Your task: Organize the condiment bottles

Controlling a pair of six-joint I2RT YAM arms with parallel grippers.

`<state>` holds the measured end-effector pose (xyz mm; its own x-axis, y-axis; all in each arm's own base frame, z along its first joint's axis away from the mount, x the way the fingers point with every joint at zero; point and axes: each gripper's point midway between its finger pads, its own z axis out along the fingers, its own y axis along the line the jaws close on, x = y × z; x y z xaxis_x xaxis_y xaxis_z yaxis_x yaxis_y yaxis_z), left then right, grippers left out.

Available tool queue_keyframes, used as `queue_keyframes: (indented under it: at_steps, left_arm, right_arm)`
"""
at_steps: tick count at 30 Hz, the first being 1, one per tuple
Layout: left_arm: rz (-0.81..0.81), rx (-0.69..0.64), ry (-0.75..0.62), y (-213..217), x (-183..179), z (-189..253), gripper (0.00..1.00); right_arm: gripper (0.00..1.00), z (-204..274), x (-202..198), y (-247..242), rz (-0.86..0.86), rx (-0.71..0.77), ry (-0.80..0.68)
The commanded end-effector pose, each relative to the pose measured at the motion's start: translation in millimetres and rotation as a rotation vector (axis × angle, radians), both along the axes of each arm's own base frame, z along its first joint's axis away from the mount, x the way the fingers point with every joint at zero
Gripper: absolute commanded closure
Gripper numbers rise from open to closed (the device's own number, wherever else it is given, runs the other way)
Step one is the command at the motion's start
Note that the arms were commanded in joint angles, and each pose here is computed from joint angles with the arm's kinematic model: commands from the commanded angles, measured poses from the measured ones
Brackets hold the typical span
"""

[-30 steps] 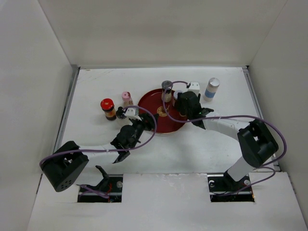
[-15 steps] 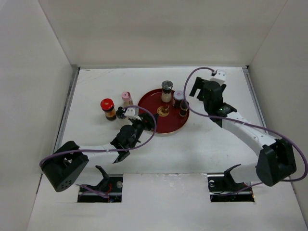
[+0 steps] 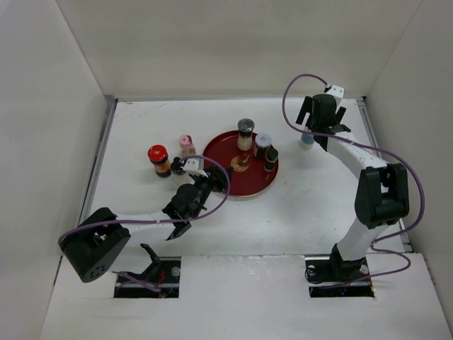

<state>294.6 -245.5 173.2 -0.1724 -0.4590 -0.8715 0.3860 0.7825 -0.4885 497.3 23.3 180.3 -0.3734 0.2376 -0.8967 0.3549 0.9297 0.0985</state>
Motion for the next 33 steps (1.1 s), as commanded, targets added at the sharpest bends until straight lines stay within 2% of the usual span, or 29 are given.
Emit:
queue_keyframes:
  at_steps: [1,3,5,11,14,19,23,27,33]
  left_arm:
    - [-0.003,-0.057,-0.054,1.0,-1.2,20.4,0.45]
    - [-0.005,-0.056,-0.053,0.7,-1.2,19.9,0.45]
    - [-0.005,-0.057,-0.052,0.5,-1.2,19.8,0.45]
    - [-0.005,-0.056,-0.051,0.1,-0.7,19.1,0.45]
    - [-0.005,-0.055,-0.050,0.0,-0.7,18.6,0.45]
    - [0.001,-0.057,-0.051,1.3,-0.4,19.0,0.45]
    - [0.004,-0.058,-0.052,2.0,0.0,19.5,0.43]
    - [0.008,-0.061,-0.055,3.3,-0.5,20.9,0.42]
    - [0.055,-0.077,-0.068,16.1,-1.0,26.3,0.42]
  right_arm:
    - [0.00,10.2,17.1,-3.5,0.026,-0.011,-0.004]
    - [0.01,1.8,21.5,-6.9,0.020,-0.016,0.018]
    - [0.07,-5.2,23.4,-9.1,0.016,-0.019,0.034]
    - [0.41,-5.6,19.2,-8.8,0.011,-0.023,0.045]
    - [0.54,23.3,9.3,-15.1,-0.027,-0.014,-0.024]
    - [0.57,122.6,-30.2,6.1,0.005,0.006,-0.276]
    - [0.57,182.8,-74.4,55.5,0.146,0.038,-0.405]
    - [0.57,196.2,-111.3,123.3,0.336,0.083,-0.435]
    - [0.57,169.2,-135.6,197.6,0.508,0.128,-0.382]
